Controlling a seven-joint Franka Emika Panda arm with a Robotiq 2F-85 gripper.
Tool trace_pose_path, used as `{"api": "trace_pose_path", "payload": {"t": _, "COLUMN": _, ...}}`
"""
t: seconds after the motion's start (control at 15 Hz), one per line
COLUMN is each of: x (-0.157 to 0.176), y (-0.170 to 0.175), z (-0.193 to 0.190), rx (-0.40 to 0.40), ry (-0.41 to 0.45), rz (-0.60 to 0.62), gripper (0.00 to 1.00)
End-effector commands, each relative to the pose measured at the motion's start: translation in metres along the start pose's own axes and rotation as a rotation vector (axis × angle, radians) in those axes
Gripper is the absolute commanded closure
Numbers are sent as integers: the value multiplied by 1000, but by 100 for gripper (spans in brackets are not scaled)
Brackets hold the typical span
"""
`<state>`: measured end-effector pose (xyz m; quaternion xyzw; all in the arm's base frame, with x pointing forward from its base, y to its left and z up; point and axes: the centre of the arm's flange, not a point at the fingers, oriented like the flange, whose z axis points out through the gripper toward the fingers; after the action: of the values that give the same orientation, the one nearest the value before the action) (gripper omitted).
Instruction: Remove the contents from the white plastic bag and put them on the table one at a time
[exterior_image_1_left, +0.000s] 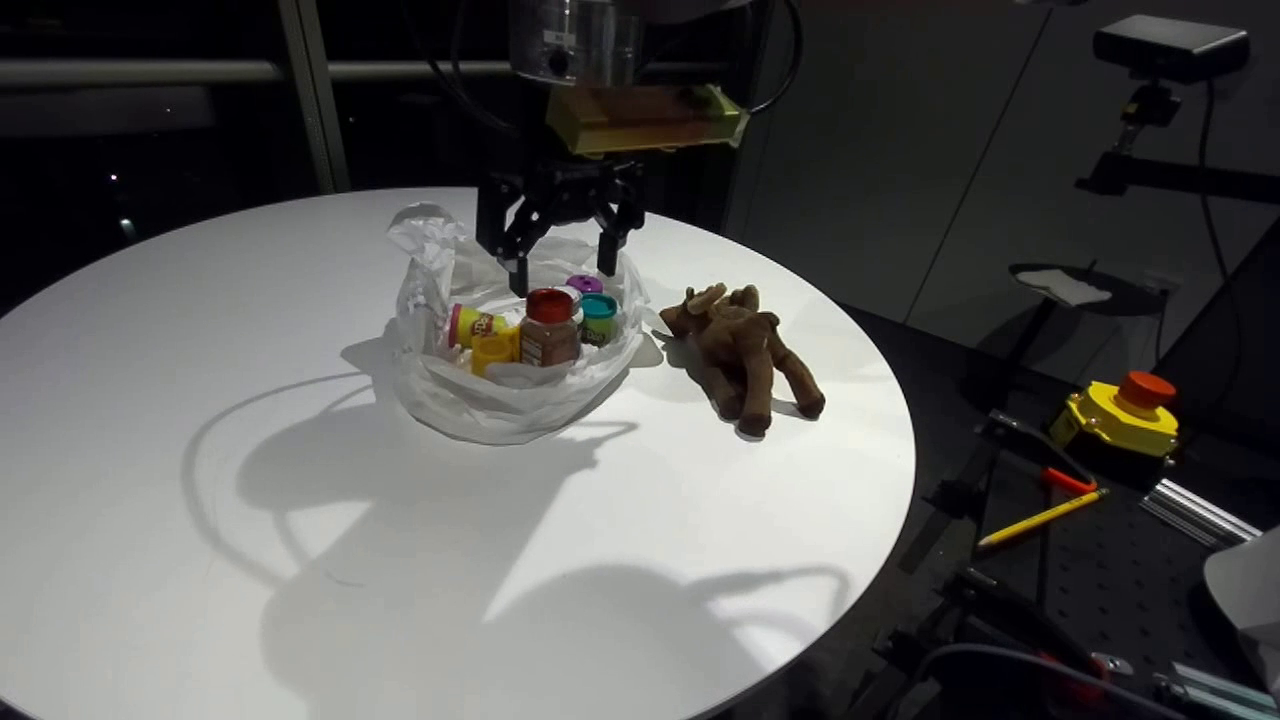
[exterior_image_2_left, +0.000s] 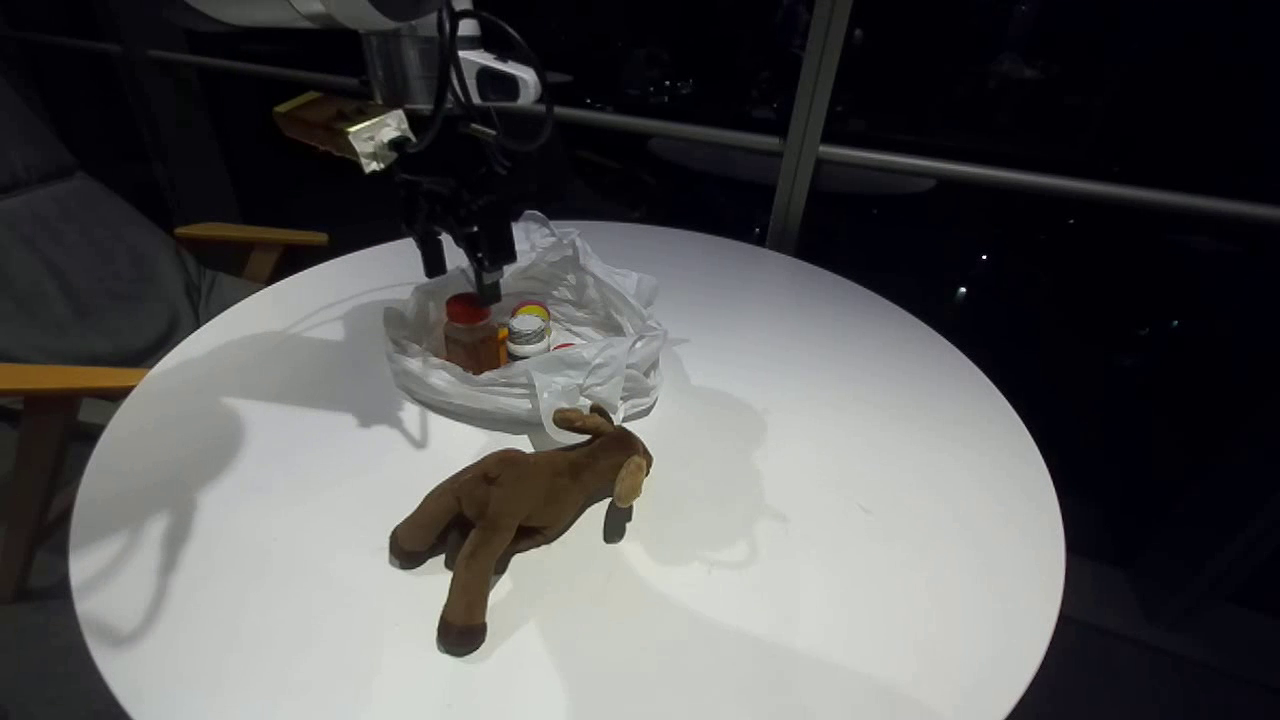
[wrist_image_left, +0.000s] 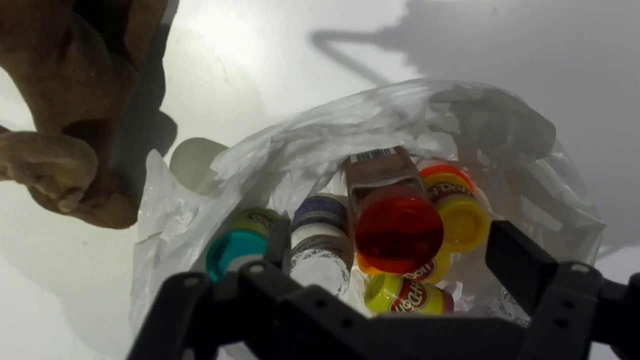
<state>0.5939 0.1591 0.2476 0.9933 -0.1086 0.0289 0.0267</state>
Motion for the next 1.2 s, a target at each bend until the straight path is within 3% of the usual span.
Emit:
{"api": "trace_pose_path", "payload": {"t": 0.0, "x": 24, "y": -14, "z": 8, "rx": -15, "ry": 43, "rz": -35, "gripper": 0}}
{"api": "trace_pose_path", "payload": {"t": 0.07, "x": 27, "y": -16, "z": 11, "rx": -14, "ry": 45, "rz": -37, "gripper": 22}}
{"api": "trace_pose_path", "payload": {"t": 0.53, "x": 35, "y": -16, "z": 16, "rx": -13, "ry": 33, "rz": -40, "gripper": 78}}
{"api": "trace_pose_path", "payload": {"t": 0.67, "x": 36, "y": -9, "z": 10, "rx": -9, "ry": 39, "rz": -30, "gripper": 89}}
{"api": "trace_pose_path", "payload": {"t": 0.8, "x": 40, "y": -3, "z": 5, "rx": -1, "ry": 41, "rz": -17, "gripper": 92}}
{"api": "trace_pose_path", "payload": {"t": 0.93, "x": 44, "y": 0, "z": 1, "rx": 5, "ry": 45, "rz": -9, "gripper": 86}}
{"api": "trace_pose_path", "payload": {"t": 1.0, "x": 45, "y": 0, "z": 0, "rx": 8, "ry": 42, "rz": -16, "gripper": 64}}
{"api": "trace_pose_path", "payload": {"t": 1.13, "x": 42, "y": -2, "z": 1, "rx": 25, "ry": 17, "rz": -59, "gripper": 62}}
